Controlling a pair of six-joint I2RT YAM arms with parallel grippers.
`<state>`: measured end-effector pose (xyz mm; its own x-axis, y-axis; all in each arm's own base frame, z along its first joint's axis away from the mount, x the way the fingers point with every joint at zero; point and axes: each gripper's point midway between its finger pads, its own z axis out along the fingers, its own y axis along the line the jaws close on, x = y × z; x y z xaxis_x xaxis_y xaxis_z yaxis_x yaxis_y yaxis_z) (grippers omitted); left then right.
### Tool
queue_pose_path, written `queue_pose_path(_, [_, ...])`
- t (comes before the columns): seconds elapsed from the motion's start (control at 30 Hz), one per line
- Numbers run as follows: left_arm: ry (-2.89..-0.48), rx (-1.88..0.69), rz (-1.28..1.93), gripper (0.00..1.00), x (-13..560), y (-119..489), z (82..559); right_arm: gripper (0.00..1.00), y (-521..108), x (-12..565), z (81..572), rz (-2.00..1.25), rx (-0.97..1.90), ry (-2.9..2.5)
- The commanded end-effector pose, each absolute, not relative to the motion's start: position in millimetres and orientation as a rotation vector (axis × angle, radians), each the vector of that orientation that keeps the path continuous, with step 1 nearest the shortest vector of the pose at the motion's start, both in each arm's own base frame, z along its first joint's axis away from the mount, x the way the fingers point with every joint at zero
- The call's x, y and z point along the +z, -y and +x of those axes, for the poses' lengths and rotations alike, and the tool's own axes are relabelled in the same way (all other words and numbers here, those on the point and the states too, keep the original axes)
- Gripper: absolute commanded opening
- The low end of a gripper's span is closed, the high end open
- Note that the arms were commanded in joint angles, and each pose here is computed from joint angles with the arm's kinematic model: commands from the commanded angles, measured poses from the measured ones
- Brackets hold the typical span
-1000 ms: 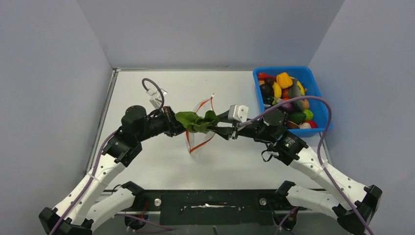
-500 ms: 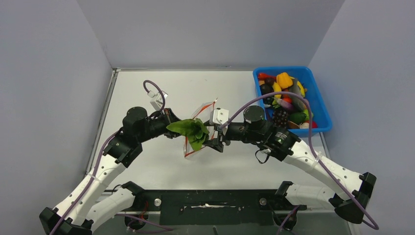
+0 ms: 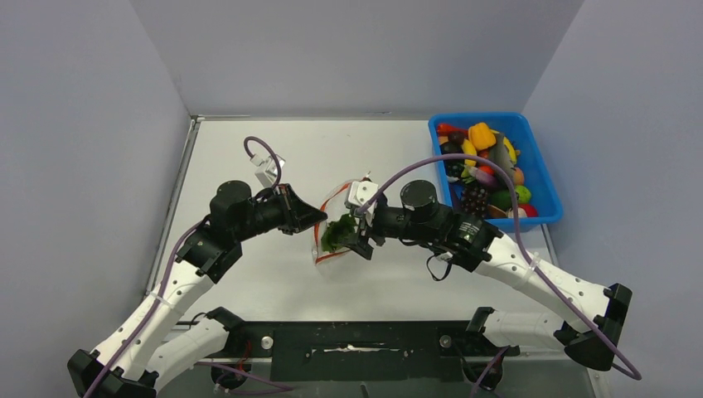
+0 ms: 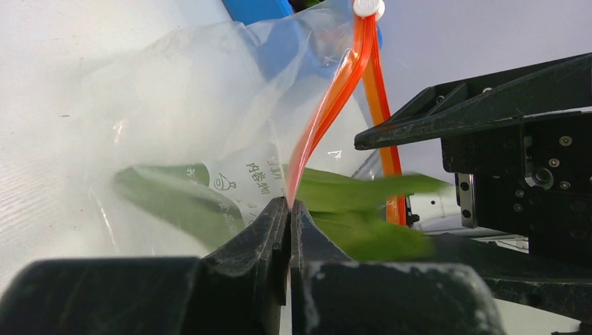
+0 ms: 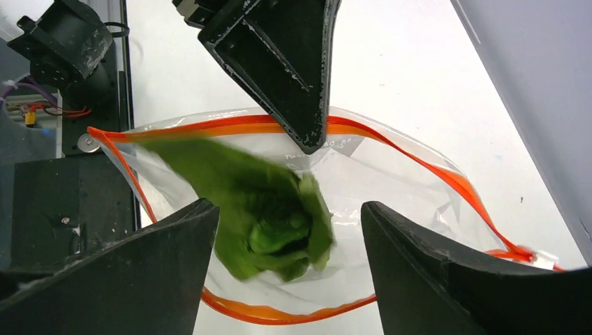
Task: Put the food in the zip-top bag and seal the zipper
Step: Place the fake vegetable in the zipper food storage bag.
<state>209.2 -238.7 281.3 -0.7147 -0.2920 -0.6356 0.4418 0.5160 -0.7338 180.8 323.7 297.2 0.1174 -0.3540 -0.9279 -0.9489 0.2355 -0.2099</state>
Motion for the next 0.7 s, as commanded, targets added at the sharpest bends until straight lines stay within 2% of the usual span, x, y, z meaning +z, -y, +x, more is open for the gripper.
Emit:
queue_pose_path(0.0, [-1.929, -1.273, 0.159, 0.0, 298.1, 241.0, 210.1, 0.76, -330.2, 317.8, 179.9, -1.27, 0.687, -1.378])
queue_pose_path(0.07, [-1.927, -1.271, 0.159, 0.0, 298.3, 240.9, 210.4, 0.75, -331.5, 319.3, 178.6, -1.269, 0.679, -1.36])
queue_pose_path(0.2, [-1.923, -1.277, 0.16, 0.0, 298.9, 241.7, 210.4, 0.63, -334.5, 314.3, 176.5, -1.306, 0.678, -1.357])
queue_pose_path(0.4, [-1.926, -1.266, 0.161, 0.0, 296.1, 239.3, 208.7, 0.73, -323.0, 292.7, 177.0, -1.384, 0.603, -1.435])
queue_pose_path(0.67, [-1.917, -1.268, 0.169, 0.0, 297.4, 239.1, 207.4, 0.73, -308.5, 258.7, 160.2, -1.52, 0.601, -1.477])
